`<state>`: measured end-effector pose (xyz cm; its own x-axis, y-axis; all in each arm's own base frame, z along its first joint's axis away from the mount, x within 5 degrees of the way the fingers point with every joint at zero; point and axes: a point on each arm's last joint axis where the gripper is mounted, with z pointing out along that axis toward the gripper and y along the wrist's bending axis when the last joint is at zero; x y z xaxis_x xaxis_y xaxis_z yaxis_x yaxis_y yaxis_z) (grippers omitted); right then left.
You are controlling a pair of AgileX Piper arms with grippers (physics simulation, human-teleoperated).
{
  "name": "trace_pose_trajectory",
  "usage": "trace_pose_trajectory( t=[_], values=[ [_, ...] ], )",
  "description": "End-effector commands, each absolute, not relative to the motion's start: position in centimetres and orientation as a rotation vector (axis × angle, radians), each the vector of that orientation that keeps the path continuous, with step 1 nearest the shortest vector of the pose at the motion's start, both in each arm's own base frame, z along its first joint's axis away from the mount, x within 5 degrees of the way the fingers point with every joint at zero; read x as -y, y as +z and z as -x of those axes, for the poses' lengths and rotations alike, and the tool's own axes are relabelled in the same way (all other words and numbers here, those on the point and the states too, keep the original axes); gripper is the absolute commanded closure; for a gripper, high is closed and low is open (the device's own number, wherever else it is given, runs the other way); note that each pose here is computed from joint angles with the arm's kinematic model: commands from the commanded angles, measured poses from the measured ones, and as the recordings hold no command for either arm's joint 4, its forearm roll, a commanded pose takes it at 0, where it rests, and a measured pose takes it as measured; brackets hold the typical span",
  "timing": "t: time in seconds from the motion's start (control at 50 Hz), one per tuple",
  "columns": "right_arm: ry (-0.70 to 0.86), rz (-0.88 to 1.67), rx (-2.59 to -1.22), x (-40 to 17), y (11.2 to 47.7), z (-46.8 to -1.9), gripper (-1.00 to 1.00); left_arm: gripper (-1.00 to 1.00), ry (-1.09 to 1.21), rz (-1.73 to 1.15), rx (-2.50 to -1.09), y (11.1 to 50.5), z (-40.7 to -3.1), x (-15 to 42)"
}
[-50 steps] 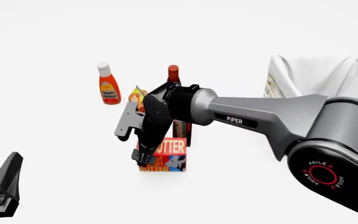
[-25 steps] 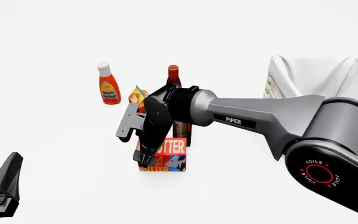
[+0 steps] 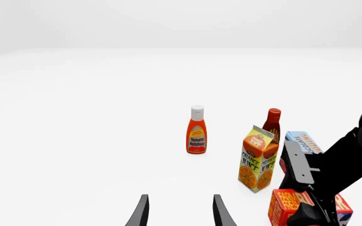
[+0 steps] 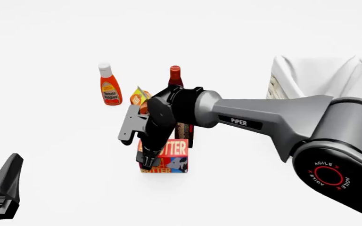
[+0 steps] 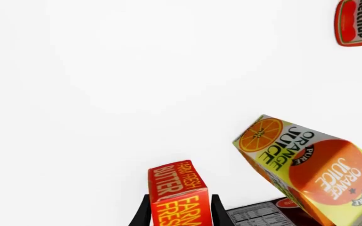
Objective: Pick the butter and place it in the basket.
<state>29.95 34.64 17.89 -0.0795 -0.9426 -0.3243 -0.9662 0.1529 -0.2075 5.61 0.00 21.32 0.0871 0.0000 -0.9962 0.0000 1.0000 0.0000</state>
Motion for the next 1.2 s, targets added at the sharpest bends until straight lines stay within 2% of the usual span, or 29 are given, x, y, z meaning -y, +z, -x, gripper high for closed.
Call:
trace_pose_trajectory(
  t=[0.02, 0.44, 0.6, 1.2],
  values=[
    [0.066, 1.829, -2.089, -34.2, 16.3, -30.2, 1.00, -1.00, 0.000, 0.000, -1.484, 21.3, -5.6, 0.0],
    [0.059, 1.853, -2.010, -33.8, 17.4, -29.8, 1.00, -1.00, 0.000, 0.000, -1.484, 21.3, -5.6, 0.0],
    [0.068, 1.845, -1.970, -34.1, 18.9, -29.1, 1.00, -1.00, 0.000, 0.000, -1.484, 21.3, -5.6, 0.0],
    [0.069, 1.820, -1.916, -33.3, 21.5, -28.6, 1.00, -1.00, 0.000, 0.000, -1.484, 21.3, -5.6, 0.0]
  ],
)
